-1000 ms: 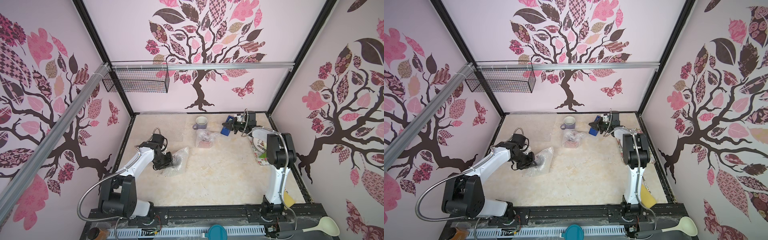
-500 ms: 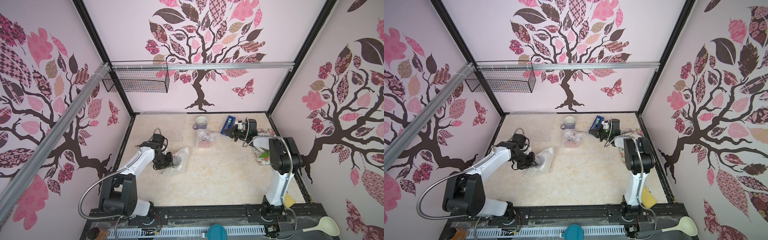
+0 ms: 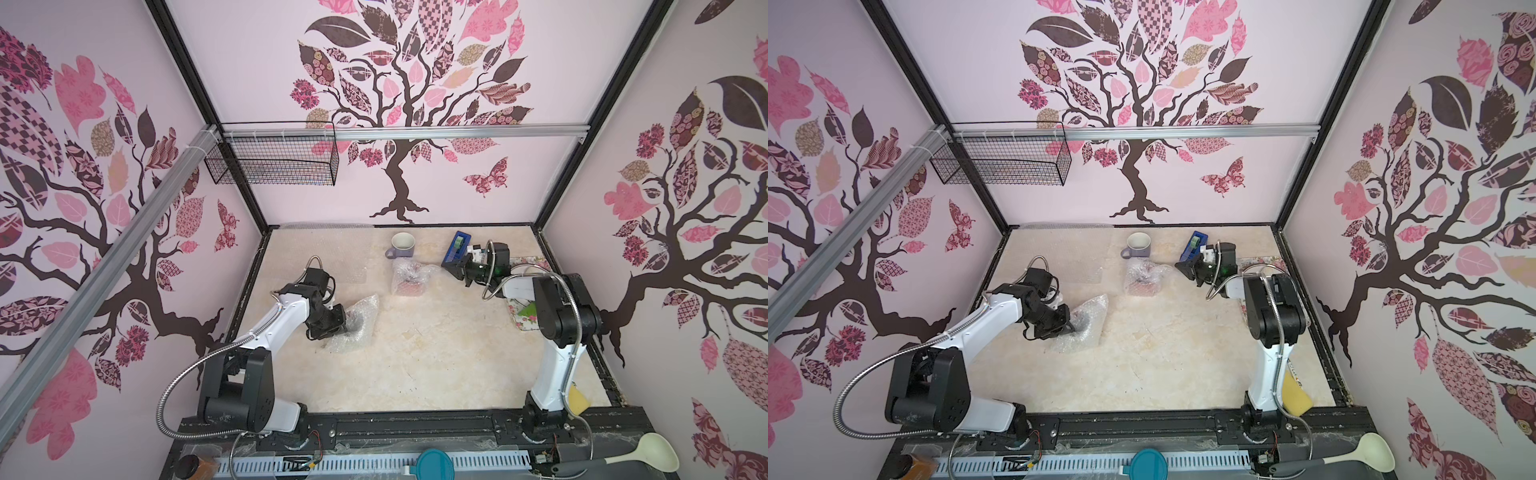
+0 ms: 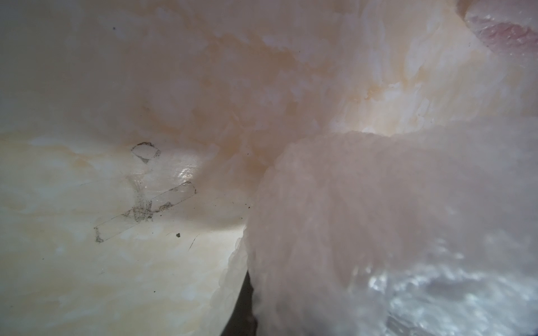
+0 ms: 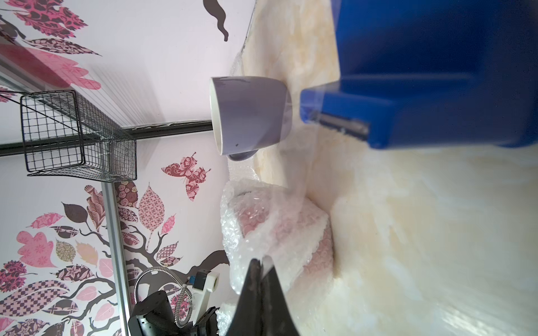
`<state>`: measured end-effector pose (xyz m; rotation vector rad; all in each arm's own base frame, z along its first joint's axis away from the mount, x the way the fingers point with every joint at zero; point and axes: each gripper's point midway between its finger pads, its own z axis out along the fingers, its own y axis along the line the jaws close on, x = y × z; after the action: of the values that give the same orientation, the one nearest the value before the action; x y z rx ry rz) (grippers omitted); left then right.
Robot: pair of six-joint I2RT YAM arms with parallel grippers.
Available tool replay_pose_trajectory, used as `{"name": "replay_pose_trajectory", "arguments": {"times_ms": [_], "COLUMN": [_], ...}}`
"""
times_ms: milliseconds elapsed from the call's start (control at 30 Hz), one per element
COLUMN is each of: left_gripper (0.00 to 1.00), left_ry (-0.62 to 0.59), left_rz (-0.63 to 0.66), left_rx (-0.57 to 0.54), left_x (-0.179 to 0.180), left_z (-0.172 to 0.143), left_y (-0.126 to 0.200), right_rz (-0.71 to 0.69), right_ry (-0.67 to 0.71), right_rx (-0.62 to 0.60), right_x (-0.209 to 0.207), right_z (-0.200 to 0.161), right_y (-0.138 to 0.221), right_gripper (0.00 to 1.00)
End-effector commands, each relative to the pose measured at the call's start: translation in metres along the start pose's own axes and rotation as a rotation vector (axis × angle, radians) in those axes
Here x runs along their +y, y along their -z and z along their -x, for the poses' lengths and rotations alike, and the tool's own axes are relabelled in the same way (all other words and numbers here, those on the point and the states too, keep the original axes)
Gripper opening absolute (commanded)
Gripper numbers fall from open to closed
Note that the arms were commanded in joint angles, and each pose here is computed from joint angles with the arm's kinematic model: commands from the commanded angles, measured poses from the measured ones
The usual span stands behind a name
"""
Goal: Wrap mugs in bubble wrap
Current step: Tear off the tape using the Tape Cutter.
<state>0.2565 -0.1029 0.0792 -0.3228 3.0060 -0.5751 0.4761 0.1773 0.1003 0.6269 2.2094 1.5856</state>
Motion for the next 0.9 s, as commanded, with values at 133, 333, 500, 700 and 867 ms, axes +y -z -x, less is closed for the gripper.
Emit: {"name": "replay_pose_trajectory", "arguments": {"times_ms": [133,333,500,700,867], "left_gripper": [0.00,0.00,0.00,0.00,0.00], "left_ry": [-0.030,-0.028,-0.028,-0.030,-0.024], "left_rz": [-0.043,-0.041,-0.040,-0.036,-0.030], "left_rx": [-0.015,-0.014,-0.014,-0.010,-0.009], "left_x": [-0.006,-0.005,-0.005,-0.004,-0.002], "left_z": [0.001,0.000,0.001,-0.001,-0.003], "left_y": [0.001,0.000,0.000,0.000,0.000], "right_rz": [-0.027,-0.050,-0.092,-0.145,-0.215], "right_ry": [-0.047,-0.072,-0.097,-0.177,-0.280], "right_rx": [0.013,0.006,-0.013,-0.087,-0.187], "right_x": [-0.034,-0.052,-0.067,-0.092,-0.119], "right_z": [-0.005,-0.004,0.001,0.009,0.012], "right_y": [-0.014,-0.020,-0.024,-0.027,-0.019], "right_gripper": [0.00,0.00,0.00,0.00,0.00]}}
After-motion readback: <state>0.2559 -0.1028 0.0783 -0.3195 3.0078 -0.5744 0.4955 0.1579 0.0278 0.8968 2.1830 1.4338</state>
